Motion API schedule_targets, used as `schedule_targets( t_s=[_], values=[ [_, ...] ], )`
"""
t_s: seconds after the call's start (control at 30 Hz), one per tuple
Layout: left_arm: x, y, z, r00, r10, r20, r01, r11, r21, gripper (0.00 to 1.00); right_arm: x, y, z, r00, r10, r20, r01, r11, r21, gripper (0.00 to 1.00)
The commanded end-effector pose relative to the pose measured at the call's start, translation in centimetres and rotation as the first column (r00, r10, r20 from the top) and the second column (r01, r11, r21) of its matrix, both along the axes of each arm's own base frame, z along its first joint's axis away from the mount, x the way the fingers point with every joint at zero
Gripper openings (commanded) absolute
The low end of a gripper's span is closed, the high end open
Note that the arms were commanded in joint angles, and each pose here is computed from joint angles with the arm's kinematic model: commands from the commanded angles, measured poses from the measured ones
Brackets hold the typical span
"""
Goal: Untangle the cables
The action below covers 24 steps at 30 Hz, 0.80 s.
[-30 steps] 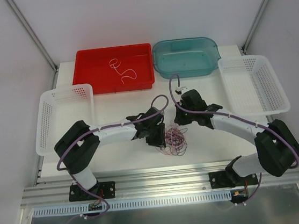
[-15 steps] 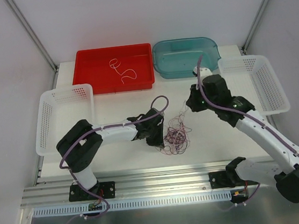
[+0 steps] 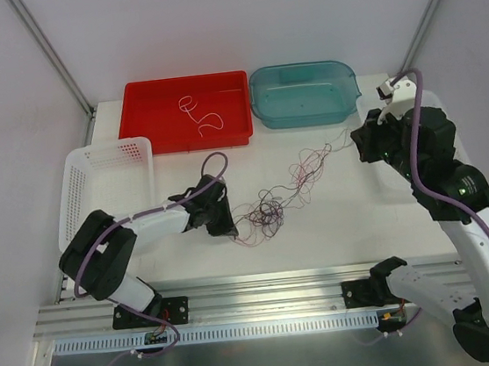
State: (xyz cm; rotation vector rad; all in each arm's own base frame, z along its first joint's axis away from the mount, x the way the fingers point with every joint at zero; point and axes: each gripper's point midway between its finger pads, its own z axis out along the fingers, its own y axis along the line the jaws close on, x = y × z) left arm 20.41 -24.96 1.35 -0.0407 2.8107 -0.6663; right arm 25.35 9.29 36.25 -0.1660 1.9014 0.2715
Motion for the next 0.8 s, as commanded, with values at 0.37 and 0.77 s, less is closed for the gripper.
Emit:
schedule_targets(
  t_s=[0.37, 0.77],
  values=[
    [-1.2, 9.0, -2.5, 0.978, 0.2, -0.064, -0.188, 0.969, 0.158, 0.0, -2.0, -4.9, 10.8, 0.945, -0.127, 0.302, 0.144, 0.989, -0.037, 0.01],
    [-0.8, 7.3, -0.2, 0.993, 0.114, -0.023, -0.112, 0.991, 0.069, 0.0, -2.4, 3.8, 5.7, 0.954, 0.241, 0.177, -0.266, 0.955, 0.131, 0.01]
  ],
)
